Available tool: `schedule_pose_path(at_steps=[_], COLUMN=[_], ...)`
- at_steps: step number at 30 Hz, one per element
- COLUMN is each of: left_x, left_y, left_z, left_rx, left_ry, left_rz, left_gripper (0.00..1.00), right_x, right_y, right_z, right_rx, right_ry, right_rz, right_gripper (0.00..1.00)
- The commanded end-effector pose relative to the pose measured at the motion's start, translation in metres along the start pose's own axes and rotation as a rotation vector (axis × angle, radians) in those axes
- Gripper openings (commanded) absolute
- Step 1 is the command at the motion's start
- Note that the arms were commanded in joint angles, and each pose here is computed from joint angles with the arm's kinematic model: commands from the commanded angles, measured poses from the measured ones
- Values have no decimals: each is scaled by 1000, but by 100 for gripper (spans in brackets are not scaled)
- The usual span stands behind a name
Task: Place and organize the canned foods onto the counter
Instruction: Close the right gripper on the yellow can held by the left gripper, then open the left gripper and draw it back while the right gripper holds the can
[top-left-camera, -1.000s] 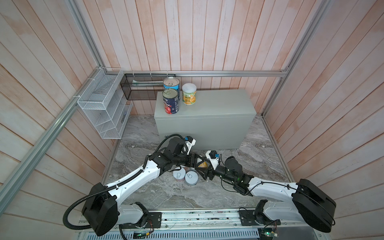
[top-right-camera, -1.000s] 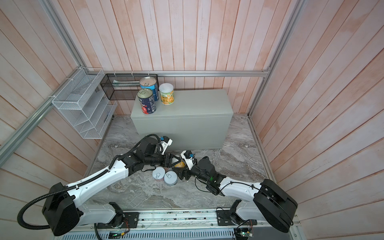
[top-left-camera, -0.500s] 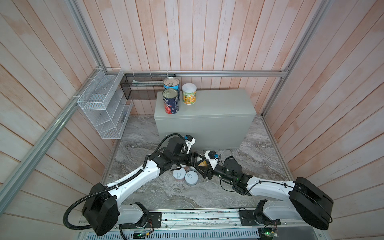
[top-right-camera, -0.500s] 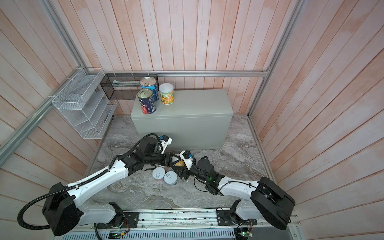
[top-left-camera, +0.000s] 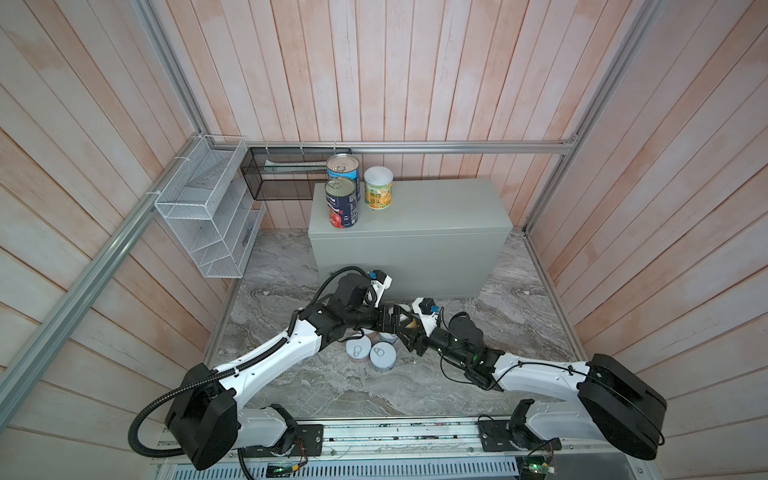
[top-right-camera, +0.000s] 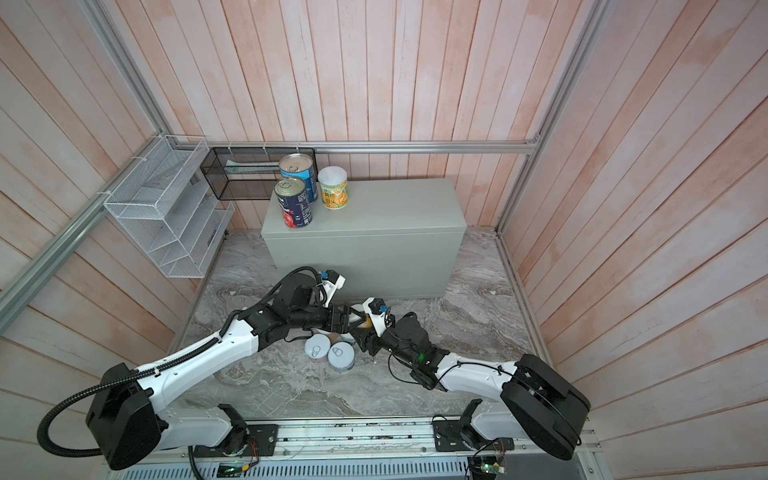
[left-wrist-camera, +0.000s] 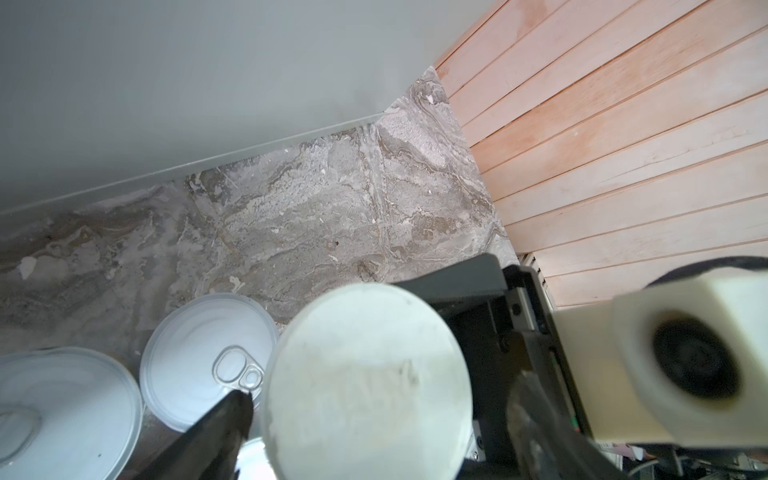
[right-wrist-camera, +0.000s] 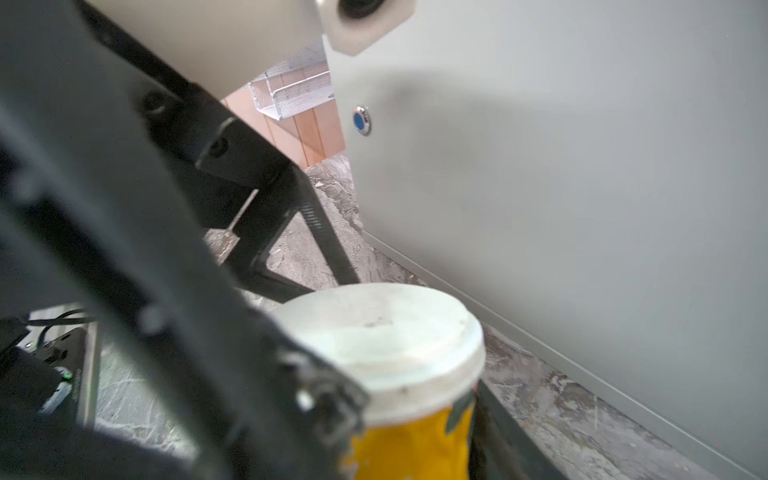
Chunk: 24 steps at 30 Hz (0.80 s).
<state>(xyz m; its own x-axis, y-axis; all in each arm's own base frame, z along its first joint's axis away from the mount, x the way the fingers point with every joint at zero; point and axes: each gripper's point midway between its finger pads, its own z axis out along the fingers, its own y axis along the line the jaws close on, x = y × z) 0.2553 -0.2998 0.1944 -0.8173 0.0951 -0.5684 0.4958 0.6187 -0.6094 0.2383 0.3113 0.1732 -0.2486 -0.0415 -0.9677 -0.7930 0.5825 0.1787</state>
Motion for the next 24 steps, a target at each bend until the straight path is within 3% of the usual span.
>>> schedule_pose_path(at_steps=[1,9,24], left_x=[-2,0,-17], left_y=[11,25,35], left_z=[-1,-6,-28], left_rx=[-46,-77,-120], left_ry=[-4,-13,-147], left_rz=[7,-20,21], left_gripper=[100,100,100], right_x=[-21,-20,-38], right_y=[-9,-15,-22], right_z=[0,-3,-26], right_rx=[57,89,148], right_ry=[-77,-78,-114], right_rz=[14,31,115], right_gripper=[63,63,62])
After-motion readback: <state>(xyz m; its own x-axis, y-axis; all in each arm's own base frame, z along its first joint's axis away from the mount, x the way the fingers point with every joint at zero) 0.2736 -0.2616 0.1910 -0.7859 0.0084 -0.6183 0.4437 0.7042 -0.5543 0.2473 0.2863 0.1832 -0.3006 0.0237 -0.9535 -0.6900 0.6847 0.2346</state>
